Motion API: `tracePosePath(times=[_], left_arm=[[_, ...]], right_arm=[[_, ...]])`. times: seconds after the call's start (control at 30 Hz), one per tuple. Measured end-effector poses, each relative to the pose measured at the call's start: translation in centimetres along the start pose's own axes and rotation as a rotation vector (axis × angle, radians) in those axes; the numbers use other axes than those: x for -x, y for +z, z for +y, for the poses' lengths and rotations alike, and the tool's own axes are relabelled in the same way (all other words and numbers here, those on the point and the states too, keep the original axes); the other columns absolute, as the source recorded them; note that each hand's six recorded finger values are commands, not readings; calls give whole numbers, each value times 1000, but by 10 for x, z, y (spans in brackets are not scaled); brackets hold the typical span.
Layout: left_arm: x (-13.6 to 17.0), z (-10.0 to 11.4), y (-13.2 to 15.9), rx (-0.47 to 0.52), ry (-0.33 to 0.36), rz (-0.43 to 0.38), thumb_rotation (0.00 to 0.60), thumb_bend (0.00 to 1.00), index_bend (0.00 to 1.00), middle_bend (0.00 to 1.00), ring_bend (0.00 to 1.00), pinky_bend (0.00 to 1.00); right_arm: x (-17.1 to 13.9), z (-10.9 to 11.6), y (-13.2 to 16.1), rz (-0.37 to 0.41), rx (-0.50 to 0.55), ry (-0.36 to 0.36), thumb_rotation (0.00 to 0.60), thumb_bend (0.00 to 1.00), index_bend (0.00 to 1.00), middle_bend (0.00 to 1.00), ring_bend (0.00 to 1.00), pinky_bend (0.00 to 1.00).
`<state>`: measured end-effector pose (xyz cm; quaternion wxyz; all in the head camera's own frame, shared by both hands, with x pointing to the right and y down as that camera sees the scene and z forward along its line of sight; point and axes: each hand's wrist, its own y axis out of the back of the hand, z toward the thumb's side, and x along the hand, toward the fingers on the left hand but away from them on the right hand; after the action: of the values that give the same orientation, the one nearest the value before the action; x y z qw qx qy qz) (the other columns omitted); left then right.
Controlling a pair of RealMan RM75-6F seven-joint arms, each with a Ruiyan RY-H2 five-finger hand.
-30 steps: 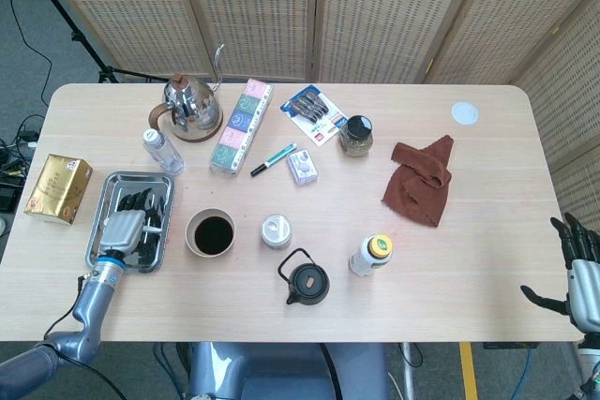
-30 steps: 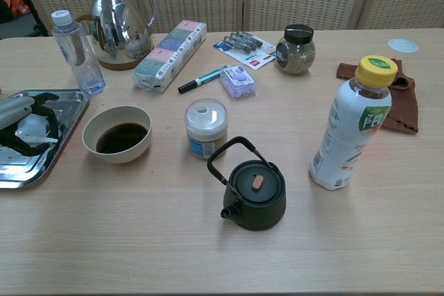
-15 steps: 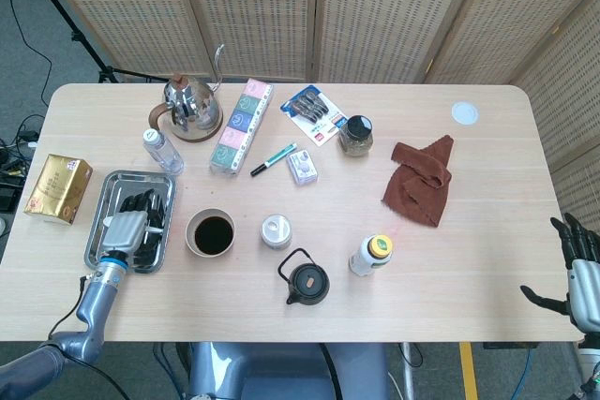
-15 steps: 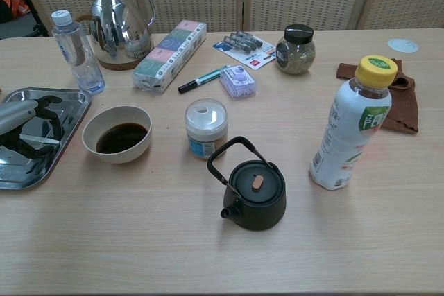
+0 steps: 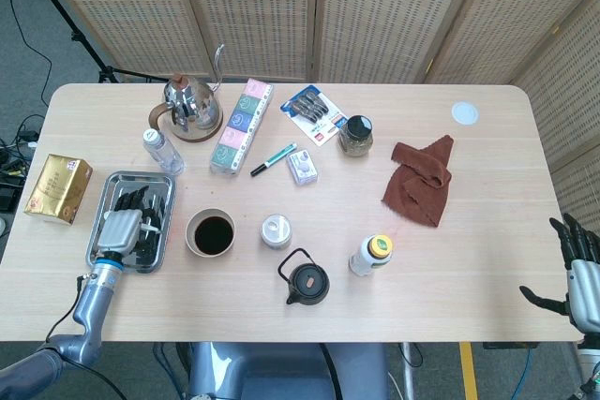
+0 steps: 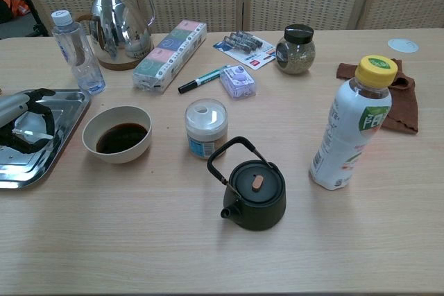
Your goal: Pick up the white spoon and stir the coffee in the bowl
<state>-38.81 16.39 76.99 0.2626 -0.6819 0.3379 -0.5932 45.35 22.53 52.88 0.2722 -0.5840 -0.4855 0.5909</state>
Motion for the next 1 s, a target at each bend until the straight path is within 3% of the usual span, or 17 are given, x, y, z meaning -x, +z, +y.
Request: tracePosePath(times=[0.27,0.47,0.87,1.0], left_arm=[[8,7,12,29,13,-49,600,440,632,0,0,0],[20,19,28,109,29,-118,600,439,632,0,0,0],[48,63,55,409,107,-298,600,435,650,0,0,0],[54,73,65,585,76,-335,600,434,652,0,0,0]], right_arm=[[0,0,0,-2,2,1,600,0,0,0,0,0],[0,-1,0,-1,2,5,600,0,0,0,0,0],[-1,-3,1,0,-1,12,600,0,0,0,0,0],[-1,-4,2,0,-2,17,600,0,0,0,0,0]])
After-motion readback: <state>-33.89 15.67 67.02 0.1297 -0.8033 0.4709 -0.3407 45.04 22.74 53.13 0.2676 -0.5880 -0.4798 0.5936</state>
